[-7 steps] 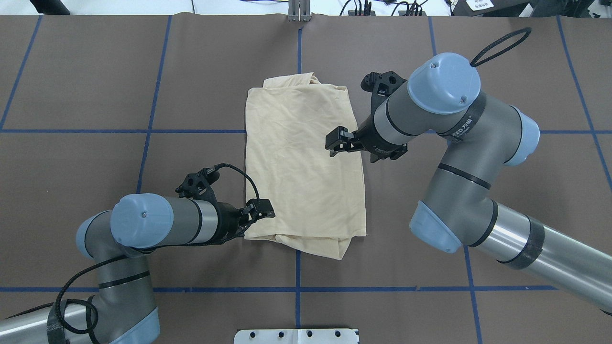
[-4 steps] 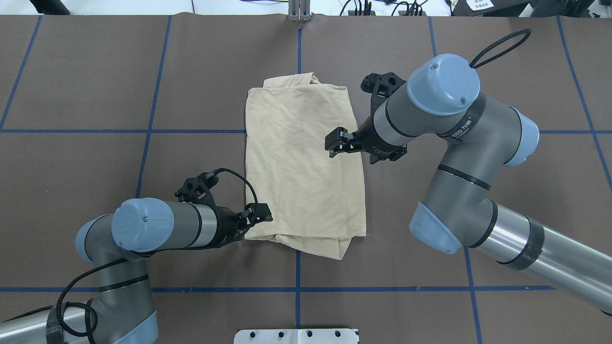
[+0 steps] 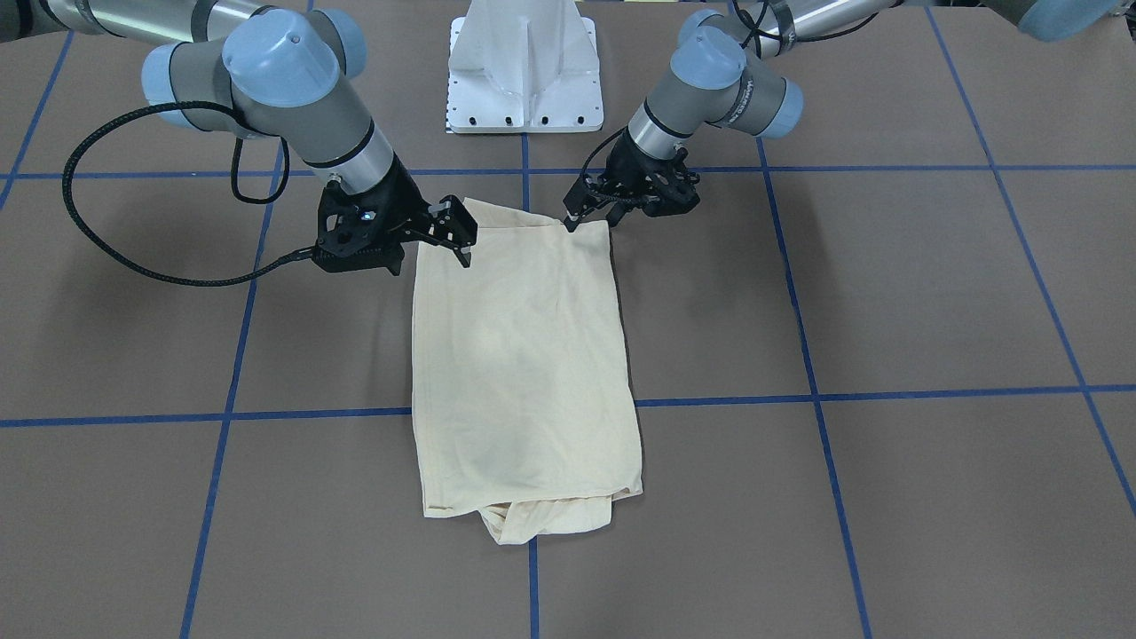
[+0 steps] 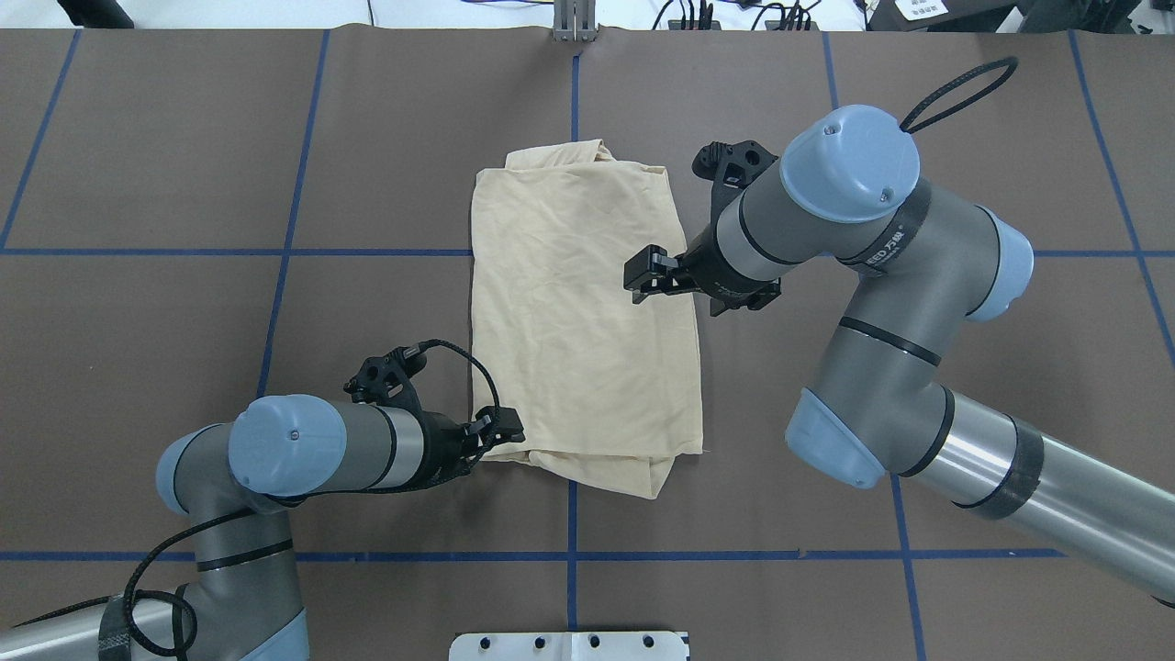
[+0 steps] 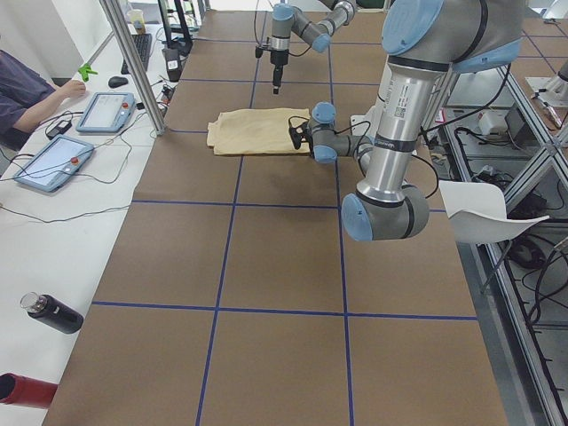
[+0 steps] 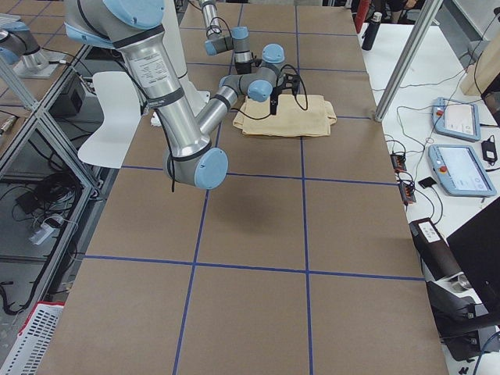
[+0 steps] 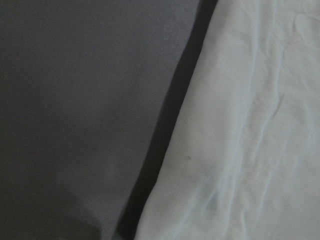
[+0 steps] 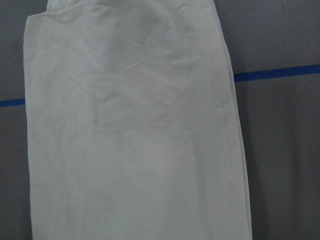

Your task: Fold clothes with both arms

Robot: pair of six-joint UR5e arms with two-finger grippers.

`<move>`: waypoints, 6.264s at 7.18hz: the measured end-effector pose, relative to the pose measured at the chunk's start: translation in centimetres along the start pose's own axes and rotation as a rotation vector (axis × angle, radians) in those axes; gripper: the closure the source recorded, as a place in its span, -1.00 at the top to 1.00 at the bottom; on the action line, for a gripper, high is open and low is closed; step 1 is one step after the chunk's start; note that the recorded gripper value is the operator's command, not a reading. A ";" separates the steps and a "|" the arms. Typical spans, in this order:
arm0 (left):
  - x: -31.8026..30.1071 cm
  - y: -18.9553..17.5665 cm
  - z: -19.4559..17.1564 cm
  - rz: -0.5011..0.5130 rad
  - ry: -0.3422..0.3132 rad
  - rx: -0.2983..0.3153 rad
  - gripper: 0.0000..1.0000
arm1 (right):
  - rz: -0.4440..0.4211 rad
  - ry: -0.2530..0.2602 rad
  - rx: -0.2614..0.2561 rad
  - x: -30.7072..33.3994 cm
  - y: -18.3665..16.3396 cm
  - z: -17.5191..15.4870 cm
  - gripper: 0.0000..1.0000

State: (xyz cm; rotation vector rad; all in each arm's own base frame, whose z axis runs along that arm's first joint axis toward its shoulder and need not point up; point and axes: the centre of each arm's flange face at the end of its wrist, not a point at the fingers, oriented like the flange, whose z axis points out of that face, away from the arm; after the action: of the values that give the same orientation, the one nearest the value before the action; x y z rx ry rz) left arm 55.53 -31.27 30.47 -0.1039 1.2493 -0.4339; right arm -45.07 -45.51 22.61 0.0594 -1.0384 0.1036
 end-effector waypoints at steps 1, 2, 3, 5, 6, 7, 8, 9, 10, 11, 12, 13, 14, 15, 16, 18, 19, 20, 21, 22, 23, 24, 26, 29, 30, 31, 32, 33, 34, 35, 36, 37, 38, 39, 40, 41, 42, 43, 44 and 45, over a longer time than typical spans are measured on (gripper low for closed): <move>0.1 0.1 0.0 0.000 0.000 -0.002 -0.08 | 0.000 0.000 -0.001 0.0 0.0 0.0 1.00; 0.1 0.1 0.0 0.000 0.000 -0.003 -0.21 | 0.000 0.000 0.000 0.0 0.0 0.0 1.00; 0.1 0.1 0.0 0.000 0.000 -0.004 -0.23 | 0.001 0.000 0.000 0.0 -0.1 0.0 1.00; 0.2 0.2 0.0 0.001 0.002 -0.006 -0.23 | 0.002 0.003 -0.001 0.3 0.0 0.0 1.00; 0.2 0.2 -0.1 0.002 0.001 -0.007 -0.18 | 0.004 0.006 -0.002 0.5 0.0 0.1 1.00; 0.2 0.2 -0.1 0.002 -0.003 -0.005 -0.06 | 0.005 0.007 -0.003 0.6 0.0 0.1 1.00; 0.3 0.1 -0.3 0.001 -0.006 -0.003 0.01 | 0.005 0.007 -0.003 0.6 0.0 0.1 1.00; 0.4 0.0 -0.4 0.001 -0.007 0.000 0.01 | 0.006 0.008 -0.003 0.7 -0.1 0.2 1.00; 0.5 -0.2 -0.5 -0.001 -0.007 0.003 0.01 | 0.005 0.008 -0.003 0.7 -0.1 0.2 1.00; 0.5 -0.3 -0.5 -0.001 -0.006 0.005 0.00 | 0.006 0.009 -0.003 0.7 -0.1 0.2 1.00; 0.5 -0.4 -0.6 -0.002 -0.006 0.006 -0.02 | 0.007 0.011 -0.004 0.9 -0.1 0.3 1.00; 0.6 -0.4 -0.6 -0.002 -0.006 0.007 -0.17 | 0.008 0.014 -0.006 1.2 0.0 0.4 1.00; 0.6 -0.4 -0.5 -0.002 -0.010 0.008 -0.47 | 0.008 0.016 -0.007 1.4 0.1 0.5 1.00; 0.6 -0.4 -0.4 -0.004 -0.019 0.011 -0.68 | 0.008 0.016 -0.007 1.5 0.1 0.6 1.00; 0.7 -0.5 -0.3 -0.006 -0.027 0.015 -0.93 | 0.008 0.017 -0.007 1.5 0.1 0.6 1.00; 0.8 -0.6 -0.3 -0.007 -0.035 0.020 -1.00 | 0.010 0.018 -0.007 1.6 0.1 0.6 1.00; 0.9 -0.6 -0.5 -0.008 -0.033 0.020 -1.00 | 0.010 0.019 -0.007 1.6 0.1 0.6 1.00; 1.3 -0.7 -1.0 -0.008 -0.022 0.019 -1.00 | 0.011 0.021 -0.009 1.6 0.2 0.7 1.00; 2.0 -0.5 -1.9 -0.006 -0.007 0.015 -1.00 | 0.014 0.026 -0.013 1.8 0.4 0.9 1.00; 2.7 -0.3 -2.9 -0.005 0.002 0.013 -1.00 | 0.035 0.034 -0.022 2.0 1.1 1.6 1.00; 3.2 0.0 -3.7 -0.004 0.007 0.011 -1.00 | 0.086 0.045 -0.029 1.9 2.2 2.5 1.00; 3.6 0.2 -4.2 -0.004 0.010 0.011 -1.00 | 0.168 0.058 -0.029 1.6 3.7 3.7 1.00; 3.9 0.3 -4.5 -0.004 0.012 0.010 -1.00 | 0.326 0.097 -0.031 0.6 7.5 6.3 1.00; 4.0 0.5 -4.5 -0.004 0.012 0.007 -1.00 | 0.396 0.186 -0.027 0.0 12.2 9.4 1.00; 4.0 0.5 -4.5 -0.004 0.012 0.006 -1.00 | 0.396 0.206 -0.026 0.0 13.1 10.0 1.00; 4.0 0.5 -4.5 -0.004 0.012 0.005 -1.00 | 0.391 0.221 -0.031 0.0 13.8 10.4 1.00; 4.0 0.5 -4.4 -0.004 0.012 0.005 -1.00 | 0.388 0.235 -0.037 0.0 14.5 10.8 1.00; 4.1 0.5 -4.4 -0.004 0.012 0.005 -1.00 | 0.384 0.247 -0.043 0.0 15.0 11.1 1.00; 4.1 0.5 -4.5 -0.004 0.013 0.005 -1.00 | 0.381 0.255 -0.048 0.0 15.4 11.3 1.00; 4.1 0.5 -4.4 -0.004 0.012 0.005 -1.00 | 0.379 0.260 -0.052 0.0 15.7 11.5 1.00; 4.0 0.5 -4.4 -0.004 0.012 0.005 -1.00 | 0.377 0.262 -0.054 -0.1 15.8 11.7 1.00; 4.0 0.5 -4.4 -0.004 0.011 0.006 -1.00 | 0.376 0.263 -0.055 -0.2 15.9 11.8 1.00; 4.0 0.5 -4.3 -0.004 0.010 0.006 -1.00 | 0.375 0.262 -0.053 -0.3 15.9 11.8 1.00; 4.0 0.5 -4.3 -0.005 0.009 0.006 -1.00 | 0.373 0.260 -0.048 -0.4 15.8 11.8 1.00; 3.9 0.5 -4.3 -0.005 0.009 0.006 -1.00 | 0.372 0.257 -0.043 -0.5 15.7 11.7 1.00; 3.9 0.5 -4.3 -0.005 0.009 0.006 -1.00 | 0.373 0.250 -0.037 -0.6 15.3 11.3 1.00; 3.9 0.5 -4.3 -0.005 0.008 0.006 -1.00 | 0.376 0.243 -0.033 -0.7 14.9 10.9 1.00; 3.9 0.5 -4.3 -0.005 0.008 0.006 -1.00 | 0.378 0.241 -0.030 -0.7 14.7 10.8 1.00; 3.9 0.5 -4.2 -0.005 0.008 0.006 -1.00 | 0.380 0.242 -0.028 -0.7 14.6 10.9 1.00; 3.9 0.5 -4.2 -0.004 0.008 0.006 -1.00 | 0.382 0.246 -0.026 -0.6 14.6 11.0 1.00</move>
State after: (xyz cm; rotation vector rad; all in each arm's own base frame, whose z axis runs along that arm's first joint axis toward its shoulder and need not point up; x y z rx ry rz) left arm 52.68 -31.59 25.44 -0.1004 1.2560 -0.4419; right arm -56.44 -32.17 27.65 -0.1734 -0.7950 0.4341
